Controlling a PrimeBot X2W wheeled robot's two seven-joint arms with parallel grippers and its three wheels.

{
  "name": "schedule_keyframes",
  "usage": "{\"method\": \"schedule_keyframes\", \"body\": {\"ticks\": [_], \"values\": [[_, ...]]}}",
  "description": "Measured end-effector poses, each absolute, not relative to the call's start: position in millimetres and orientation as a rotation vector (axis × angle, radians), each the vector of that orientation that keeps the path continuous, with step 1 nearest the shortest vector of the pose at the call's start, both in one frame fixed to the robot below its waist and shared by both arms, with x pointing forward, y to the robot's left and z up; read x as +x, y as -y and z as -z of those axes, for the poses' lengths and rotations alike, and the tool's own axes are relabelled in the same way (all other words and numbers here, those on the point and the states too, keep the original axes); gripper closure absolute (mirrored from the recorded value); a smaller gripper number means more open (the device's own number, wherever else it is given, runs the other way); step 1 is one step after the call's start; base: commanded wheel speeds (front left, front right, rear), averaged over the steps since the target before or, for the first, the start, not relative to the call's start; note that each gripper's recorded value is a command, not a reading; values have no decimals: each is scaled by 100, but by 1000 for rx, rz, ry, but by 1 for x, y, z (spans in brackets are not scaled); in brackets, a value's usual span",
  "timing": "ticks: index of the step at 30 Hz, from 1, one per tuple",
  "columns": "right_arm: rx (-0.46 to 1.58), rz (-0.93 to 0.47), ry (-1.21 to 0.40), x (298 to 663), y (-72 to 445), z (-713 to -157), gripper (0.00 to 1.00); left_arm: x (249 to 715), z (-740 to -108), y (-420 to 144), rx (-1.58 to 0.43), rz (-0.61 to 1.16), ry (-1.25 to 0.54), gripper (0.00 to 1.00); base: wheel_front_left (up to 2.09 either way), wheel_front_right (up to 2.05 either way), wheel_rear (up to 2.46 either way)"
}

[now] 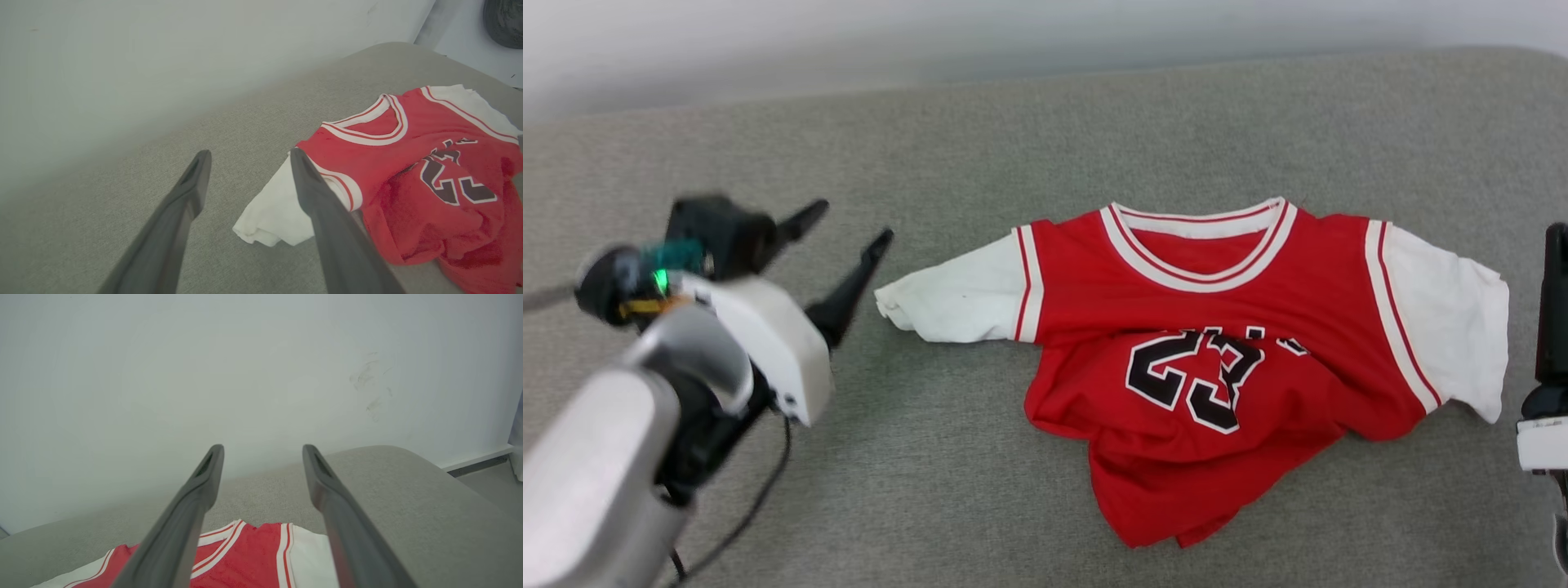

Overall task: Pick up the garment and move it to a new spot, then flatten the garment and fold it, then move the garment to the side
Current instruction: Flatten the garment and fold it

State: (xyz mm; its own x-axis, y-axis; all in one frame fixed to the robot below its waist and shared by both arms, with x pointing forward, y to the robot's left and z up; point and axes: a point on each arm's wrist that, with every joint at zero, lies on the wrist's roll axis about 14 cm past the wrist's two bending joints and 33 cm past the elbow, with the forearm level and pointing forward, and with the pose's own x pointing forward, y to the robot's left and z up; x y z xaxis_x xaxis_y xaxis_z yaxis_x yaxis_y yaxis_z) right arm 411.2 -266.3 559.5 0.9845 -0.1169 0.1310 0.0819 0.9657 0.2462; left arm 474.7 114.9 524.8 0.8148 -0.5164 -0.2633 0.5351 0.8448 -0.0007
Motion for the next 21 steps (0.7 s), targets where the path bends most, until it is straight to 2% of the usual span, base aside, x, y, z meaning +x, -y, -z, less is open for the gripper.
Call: {"method": "schedule_keyframes", "body": {"ticks": [10,17,21], "values": [[251,128,119,422,266,-534,0,514,-460,-120,219,620,-757,0,0,0,0],[258,168,76,422,272,-511,0,496,-400,-120,232,667,-1082,0,0,0,0],[256,184,60,422,276,-502,0,490,-384,-117,234,691,-1157,0,0,0,0]]}}
